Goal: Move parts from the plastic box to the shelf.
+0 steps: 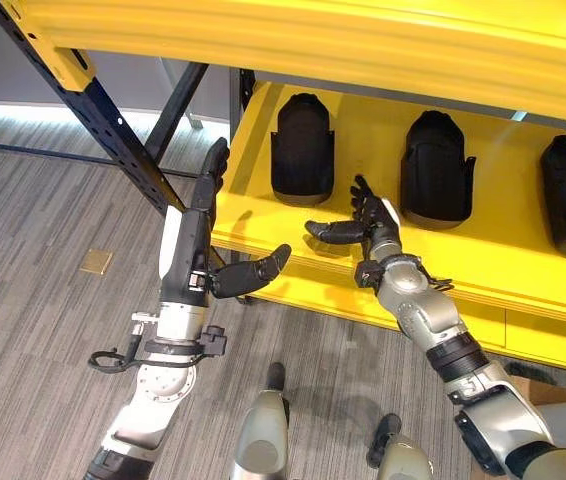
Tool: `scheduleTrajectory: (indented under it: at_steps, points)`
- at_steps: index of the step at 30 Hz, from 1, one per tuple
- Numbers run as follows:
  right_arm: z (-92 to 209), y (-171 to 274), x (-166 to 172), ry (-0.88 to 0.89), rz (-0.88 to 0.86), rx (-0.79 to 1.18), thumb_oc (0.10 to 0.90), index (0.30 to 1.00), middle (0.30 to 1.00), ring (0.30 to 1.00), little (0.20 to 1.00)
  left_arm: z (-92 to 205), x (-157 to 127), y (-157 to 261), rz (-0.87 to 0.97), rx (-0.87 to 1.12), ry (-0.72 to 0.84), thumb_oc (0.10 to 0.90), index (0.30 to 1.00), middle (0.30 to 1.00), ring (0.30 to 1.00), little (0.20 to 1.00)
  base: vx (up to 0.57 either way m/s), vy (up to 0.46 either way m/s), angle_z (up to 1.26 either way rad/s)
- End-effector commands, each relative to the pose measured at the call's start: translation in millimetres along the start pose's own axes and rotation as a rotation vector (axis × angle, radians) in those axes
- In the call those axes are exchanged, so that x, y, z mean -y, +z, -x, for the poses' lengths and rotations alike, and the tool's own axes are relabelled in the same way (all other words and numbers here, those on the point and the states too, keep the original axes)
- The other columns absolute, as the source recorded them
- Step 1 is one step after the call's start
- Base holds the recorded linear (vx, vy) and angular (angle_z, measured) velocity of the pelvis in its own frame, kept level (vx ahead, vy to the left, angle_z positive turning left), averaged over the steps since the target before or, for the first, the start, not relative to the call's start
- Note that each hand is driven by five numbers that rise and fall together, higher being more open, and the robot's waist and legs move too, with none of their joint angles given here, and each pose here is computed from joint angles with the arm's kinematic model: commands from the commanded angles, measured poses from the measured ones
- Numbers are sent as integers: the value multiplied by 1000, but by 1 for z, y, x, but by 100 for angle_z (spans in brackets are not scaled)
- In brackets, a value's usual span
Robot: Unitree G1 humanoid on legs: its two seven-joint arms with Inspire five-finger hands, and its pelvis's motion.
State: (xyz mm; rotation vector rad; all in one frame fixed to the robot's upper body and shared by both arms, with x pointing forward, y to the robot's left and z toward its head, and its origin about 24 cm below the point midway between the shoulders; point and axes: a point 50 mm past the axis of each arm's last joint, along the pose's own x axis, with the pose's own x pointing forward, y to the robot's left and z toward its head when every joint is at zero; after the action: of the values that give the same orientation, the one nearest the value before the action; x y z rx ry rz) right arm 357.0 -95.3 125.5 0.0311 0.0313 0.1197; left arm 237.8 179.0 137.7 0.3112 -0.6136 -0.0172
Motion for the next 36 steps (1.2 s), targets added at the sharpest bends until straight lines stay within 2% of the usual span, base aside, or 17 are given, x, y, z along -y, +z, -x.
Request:
scheduleTrajectory:
  at_steps: [1,13,29,31,36]
  points:
    - [-10,57,-14,51,-60,201,900,1000,1000,1000,1000,-17,-4,41,48,239,5,900,1000,1000,1000,1000,0,0,0]
    - [-11,57,-26,81,-136,184,900,1000,1000,1000,1000,-17,-2,42,45,252,18,900,1000,1000,1000,1000,0,0,0]
    - [-19,72,-19,99,-67,208,900,1000,1000,1000,1000,-17,-4,39,46,234,42,900,1000,1000,1000,1000,2,7,0]
    - [-19,70,-25,139,-140,183,900,1000,1000,1000,1000,-16,-3,38,46,235,43,900,1000,1000,1000,1000,36,12,6]
    - [-18,73,-28,156,-111,197,900,1000,1000,1000,1000,-15,-4,37,46,224,45,900,1000,1000,1000,1000,15,4,2]
